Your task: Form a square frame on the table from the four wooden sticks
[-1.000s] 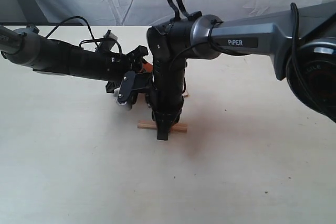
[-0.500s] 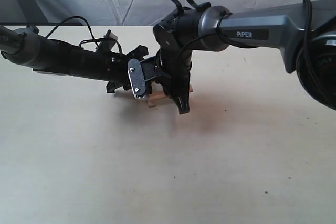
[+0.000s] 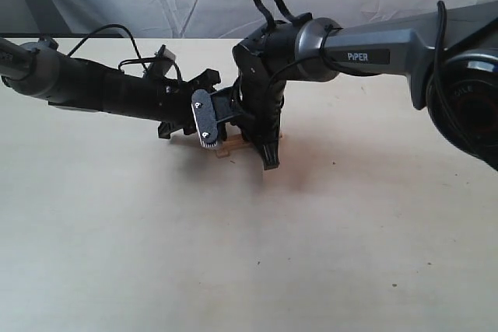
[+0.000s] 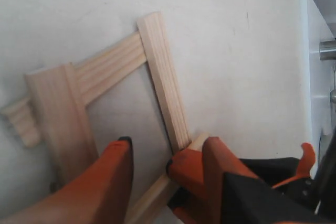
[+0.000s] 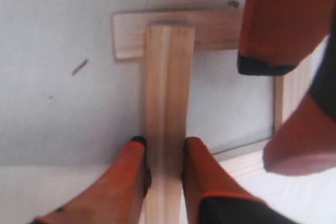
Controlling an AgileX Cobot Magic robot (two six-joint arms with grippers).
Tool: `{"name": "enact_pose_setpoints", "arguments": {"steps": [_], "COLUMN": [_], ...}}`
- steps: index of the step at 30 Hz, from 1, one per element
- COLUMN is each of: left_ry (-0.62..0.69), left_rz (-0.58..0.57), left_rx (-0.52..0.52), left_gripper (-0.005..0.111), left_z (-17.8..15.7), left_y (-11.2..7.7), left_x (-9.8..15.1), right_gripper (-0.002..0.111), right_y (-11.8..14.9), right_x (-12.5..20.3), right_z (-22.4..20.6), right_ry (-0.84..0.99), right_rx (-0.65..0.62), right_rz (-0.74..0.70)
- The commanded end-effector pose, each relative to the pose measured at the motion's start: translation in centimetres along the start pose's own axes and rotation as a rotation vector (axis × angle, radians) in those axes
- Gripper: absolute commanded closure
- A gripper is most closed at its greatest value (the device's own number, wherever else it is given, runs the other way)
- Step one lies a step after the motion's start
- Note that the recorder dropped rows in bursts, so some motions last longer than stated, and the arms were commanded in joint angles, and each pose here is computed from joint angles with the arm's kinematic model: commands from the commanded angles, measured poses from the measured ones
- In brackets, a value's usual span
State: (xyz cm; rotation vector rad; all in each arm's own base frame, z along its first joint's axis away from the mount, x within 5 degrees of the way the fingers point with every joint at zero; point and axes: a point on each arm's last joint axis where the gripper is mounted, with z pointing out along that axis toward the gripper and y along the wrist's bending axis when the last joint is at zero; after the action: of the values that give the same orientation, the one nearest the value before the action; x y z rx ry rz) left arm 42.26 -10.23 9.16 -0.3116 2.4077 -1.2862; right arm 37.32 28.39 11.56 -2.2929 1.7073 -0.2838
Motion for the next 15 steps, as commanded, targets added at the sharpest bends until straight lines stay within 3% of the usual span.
{"name": "enact_pose_setpoints", "arguments": {"steps": [1, 15], "left_ry": [0.006, 0.006], "left_rz": [-0.002, -0.002], "left_rx": [0.010, 0.010], "left_gripper": [0.064, 0.064], "left_z": [0.1, 0.1], "left_y": [-0.1, -0.1], "left_x": [0.1, 0.1], "right_gripper": [0.108, 0.106], "right_y": [0.2, -0.3], "right_x": [0.2, 0.0], "right_z": [0.6, -1.0], "right_ry": [0.003, -0.028], "right_rx": [-0.017, 0.013], "right_rz": [0.001, -0.003]}}
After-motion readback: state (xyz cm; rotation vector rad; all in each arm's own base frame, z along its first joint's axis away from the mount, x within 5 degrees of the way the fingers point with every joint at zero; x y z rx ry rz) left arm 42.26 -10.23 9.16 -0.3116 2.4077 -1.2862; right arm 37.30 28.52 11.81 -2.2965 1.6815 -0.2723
